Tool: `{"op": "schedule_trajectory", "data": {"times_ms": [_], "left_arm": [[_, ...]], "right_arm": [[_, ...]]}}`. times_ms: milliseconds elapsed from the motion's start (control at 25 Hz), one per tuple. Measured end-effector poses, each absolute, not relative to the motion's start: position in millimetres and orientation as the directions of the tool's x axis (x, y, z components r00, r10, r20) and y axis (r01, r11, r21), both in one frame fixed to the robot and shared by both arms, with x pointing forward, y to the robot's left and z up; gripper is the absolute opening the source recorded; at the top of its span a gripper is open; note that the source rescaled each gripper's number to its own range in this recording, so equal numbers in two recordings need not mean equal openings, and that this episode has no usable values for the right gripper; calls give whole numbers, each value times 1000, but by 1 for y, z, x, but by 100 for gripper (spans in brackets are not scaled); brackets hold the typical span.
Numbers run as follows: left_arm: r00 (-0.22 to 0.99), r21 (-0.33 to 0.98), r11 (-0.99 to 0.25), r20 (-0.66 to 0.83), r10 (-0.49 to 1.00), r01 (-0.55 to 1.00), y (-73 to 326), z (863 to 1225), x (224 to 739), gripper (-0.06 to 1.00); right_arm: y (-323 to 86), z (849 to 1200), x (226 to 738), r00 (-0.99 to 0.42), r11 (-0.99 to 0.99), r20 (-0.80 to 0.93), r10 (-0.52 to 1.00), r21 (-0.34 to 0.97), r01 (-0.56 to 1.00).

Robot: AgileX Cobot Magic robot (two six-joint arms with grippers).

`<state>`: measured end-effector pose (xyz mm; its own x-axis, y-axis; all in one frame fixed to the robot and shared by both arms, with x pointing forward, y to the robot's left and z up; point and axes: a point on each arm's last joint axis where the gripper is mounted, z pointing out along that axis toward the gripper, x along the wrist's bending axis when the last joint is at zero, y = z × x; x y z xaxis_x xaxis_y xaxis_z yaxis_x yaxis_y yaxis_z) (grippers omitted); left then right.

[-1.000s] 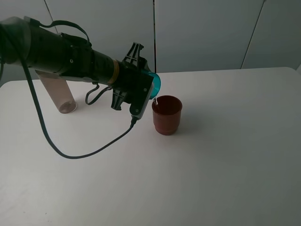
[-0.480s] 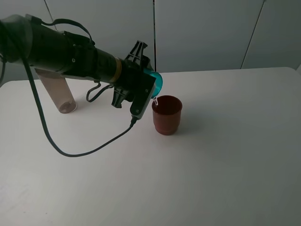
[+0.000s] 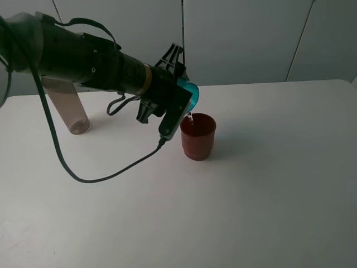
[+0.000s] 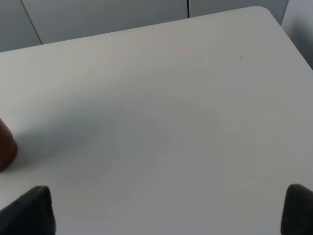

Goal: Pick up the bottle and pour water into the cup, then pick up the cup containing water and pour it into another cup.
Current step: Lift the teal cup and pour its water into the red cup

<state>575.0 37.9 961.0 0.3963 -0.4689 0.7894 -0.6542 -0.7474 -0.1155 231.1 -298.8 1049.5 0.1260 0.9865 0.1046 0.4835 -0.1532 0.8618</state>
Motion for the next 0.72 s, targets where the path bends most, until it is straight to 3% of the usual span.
{"op": "schedule_trajectory", "data": {"times_ms": [720], "left_arm": [[267, -298, -673, 753, -601, -677, 34, 966, 575, 10]], "right_arm": [[-299, 1049, 231, 126, -153, 105, 986, 862, 484]]}}
